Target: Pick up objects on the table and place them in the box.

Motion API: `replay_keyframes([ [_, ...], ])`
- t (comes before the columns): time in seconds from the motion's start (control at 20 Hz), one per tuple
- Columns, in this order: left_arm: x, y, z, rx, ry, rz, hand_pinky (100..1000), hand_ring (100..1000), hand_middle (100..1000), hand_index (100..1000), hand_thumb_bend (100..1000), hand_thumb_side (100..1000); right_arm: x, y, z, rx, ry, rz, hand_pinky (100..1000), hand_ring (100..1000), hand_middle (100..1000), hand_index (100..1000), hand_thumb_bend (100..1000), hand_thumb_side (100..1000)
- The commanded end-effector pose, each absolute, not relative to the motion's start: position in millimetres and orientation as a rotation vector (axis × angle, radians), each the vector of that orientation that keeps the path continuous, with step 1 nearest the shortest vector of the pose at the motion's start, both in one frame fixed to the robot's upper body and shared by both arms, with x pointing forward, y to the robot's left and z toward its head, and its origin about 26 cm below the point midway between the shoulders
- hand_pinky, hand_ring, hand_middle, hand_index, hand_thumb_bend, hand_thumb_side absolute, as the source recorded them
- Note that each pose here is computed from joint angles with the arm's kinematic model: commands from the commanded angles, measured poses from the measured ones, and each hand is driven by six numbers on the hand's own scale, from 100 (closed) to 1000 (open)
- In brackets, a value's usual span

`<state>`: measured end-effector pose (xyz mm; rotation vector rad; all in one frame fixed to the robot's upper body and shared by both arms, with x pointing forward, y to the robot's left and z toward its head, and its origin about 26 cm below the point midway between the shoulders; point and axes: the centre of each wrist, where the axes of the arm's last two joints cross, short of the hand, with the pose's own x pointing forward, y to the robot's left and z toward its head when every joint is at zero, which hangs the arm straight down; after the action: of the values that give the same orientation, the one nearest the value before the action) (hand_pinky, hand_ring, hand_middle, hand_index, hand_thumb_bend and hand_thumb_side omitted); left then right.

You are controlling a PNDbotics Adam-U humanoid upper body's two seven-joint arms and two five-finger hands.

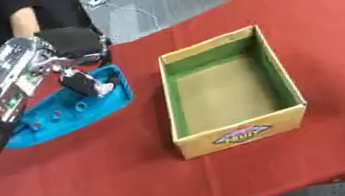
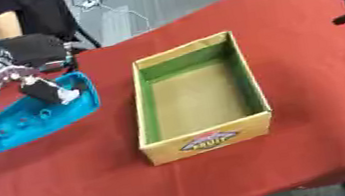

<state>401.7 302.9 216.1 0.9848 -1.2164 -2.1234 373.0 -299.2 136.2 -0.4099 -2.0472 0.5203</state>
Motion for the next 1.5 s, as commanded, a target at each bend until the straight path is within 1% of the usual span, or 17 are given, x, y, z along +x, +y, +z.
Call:
replay_keyframes([
  [0.05,400.6,301.3,240.0,1.054,-1.232,-2.131,100,100,100,101,100,528,372.6,-299.0,145.4,-0.422,-2.073,0.535,676,906,965,1000,453,1000],
  [0.4,402.9,266.8,264.3,1.085,-1.36,-2.156,100,100,100,101,100,518,372.5,-298.3,144.3,-0.418,-2.072,0.534,676,906,965,1000,452,1000],
  [0.75,403.8,228.9,278.6,1.068,-1.472,-2.199,100,100,100,101,100,517,373.1,-295.8,144.9,-0.409,-2.077,0.533,676,906,965,1000,451,1000],
  [1.0,406.0,208.8,278.1,1.031,-1.503,-2.236,100,100,100,101,100,520,373.6,-293.4,147.0,-0.404,-2.088,0.529,676,906,965,1000,449,1000],
  [1.5,413.3,182.0,269.0,0.963,-1.555,-2.288,100,100,100,102,100,524,374.3,-289.5,149.3,-0.393,-2.101,0.527,676,906,965,1000,447,1000],
])
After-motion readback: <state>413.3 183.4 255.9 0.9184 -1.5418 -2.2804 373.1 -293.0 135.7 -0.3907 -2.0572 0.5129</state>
